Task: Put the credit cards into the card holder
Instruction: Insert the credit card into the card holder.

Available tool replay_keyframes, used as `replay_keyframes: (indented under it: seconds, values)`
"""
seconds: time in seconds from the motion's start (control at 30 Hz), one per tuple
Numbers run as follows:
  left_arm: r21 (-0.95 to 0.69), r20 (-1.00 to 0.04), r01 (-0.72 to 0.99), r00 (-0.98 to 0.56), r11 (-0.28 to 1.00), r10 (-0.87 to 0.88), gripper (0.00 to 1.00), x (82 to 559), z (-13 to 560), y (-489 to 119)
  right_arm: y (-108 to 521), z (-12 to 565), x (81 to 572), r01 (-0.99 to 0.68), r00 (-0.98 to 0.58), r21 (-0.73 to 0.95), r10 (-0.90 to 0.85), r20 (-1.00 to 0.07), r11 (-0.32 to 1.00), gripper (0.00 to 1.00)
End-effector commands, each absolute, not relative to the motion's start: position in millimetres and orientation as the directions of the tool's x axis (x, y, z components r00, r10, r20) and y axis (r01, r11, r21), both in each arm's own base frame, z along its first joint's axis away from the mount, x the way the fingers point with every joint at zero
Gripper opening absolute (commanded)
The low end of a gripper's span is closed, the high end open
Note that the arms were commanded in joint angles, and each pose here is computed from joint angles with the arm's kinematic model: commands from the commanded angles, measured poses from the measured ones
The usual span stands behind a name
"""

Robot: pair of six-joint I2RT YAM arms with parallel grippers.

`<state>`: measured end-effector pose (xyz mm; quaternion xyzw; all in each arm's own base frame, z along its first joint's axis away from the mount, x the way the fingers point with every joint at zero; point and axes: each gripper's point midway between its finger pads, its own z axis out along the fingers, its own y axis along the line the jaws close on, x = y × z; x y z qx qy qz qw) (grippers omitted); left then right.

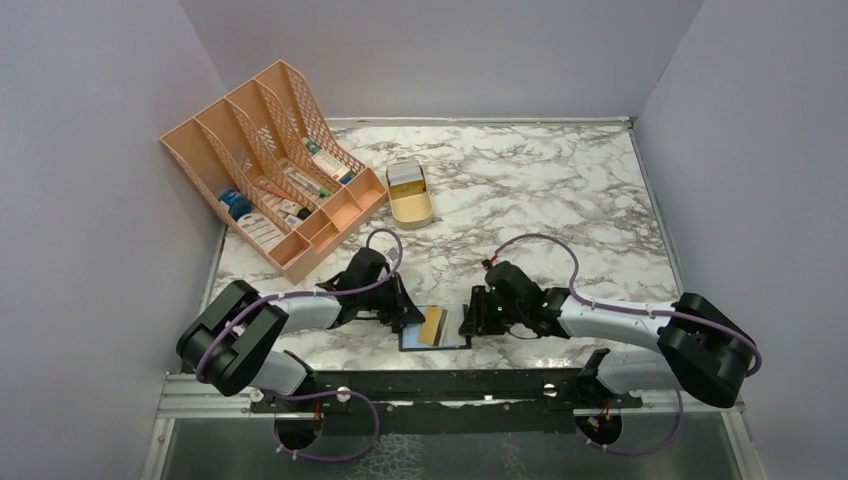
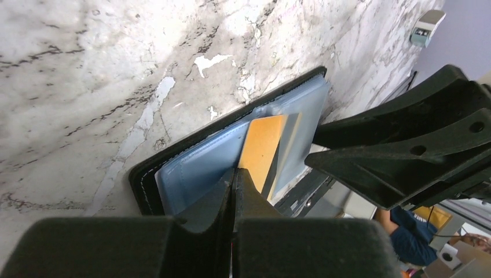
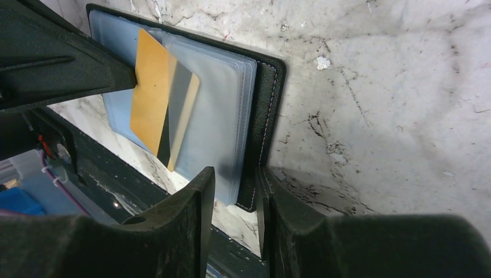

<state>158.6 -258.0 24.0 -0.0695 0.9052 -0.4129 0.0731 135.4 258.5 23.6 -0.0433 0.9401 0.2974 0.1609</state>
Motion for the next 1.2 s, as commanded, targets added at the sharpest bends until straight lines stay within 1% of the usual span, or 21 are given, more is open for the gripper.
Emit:
replay_keyframes:
  seconds: [0.0,0.2,0.47,0.63,0.67,0.77,0.83,0.93,1.0,1.07,1.17]
  values:
    - [-0.762,-0.126,-0.071,-0.959,0.643,-0.254,0.0,169.7,29.8,-258.4,268.7,28.3,127.5,-0.168,-0.955,0.615,0.028,-0.296,0.77,0.31]
    - [-0.77,-0.15,-0.07,-0.946,0.634,-0.287,0.0,172.2,37.2,-258.4,266.8,29.2,127.3,-0.154,-0.954,0.62,0.047,-0.295,0.769,0.29]
    - [-0.774,-0.143,-0.075,-0.947,0.629,-0.288,0.0,163.5,38.7,-255.5,266.3,32.3,129.9,-0.144,-0.95,0.627,0.071,-0.305,0.766,0.29]
    - [-0.817,-0.138,-0.053,-0.949,0.574,-0.283,0.0,157.8,52.1,-259.2,268.1,27.5,132.0,-0.155,-0.946,0.629,0.068,-0.317,0.762,0.29]
    - [-0.825,-0.138,-0.043,-0.951,0.563,-0.275,0.03,156.6,55.7,-260.6,269.0,26.2,131.4,-0.161,-0.947,0.628,0.059,-0.314,0.762,0.29]
    - [-0.841,-0.151,-0.007,-0.957,0.54,-0.247,0.22,152.0,64.3,-262.5,272.2,24.2,130.2,-0.164,-0.951,0.635,0.049,-0.304,0.755,0.29]
    - [-0.844,-0.163,0.012,-0.958,0.536,-0.235,0.33,149.4,67.1,-262.0,272.4,24.2,130.5,-0.163,-0.951,0.636,0.051,-0.304,0.755,0.29]
    - [-0.823,-0.221,0.064,-0.951,0.564,-0.215,0.45,150.0,67.0,-256.6,272.1,25.7,131.2,-0.162,-0.949,0.636,0.056,-0.309,0.754,0.29]
    - [-0.776,-0.259,0.087,-0.947,0.624,-0.19,0.5,151.6,58.4,-248.6,271.8,28.4,131.4,-0.171,-0.948,0.632,0.049,-0.314,0.756,0.29]
    - [-0.735,-0.278,0.107,-0.948,0.669,-0.154,0.53,152.2,51.8,-243.4,272.7,35.5,131.7,-0.181,-0.947,0.63,0.039,-0.319,0.755,0.29]
    - [-0.729,-0.274,0.123,-0.954,0.673,-0.123,0.54,151.2,50.9,-245.3,277.4,55.5,135.3,-0.205,-0.936,0.654,0.05,-0.349,0.728,0.29]
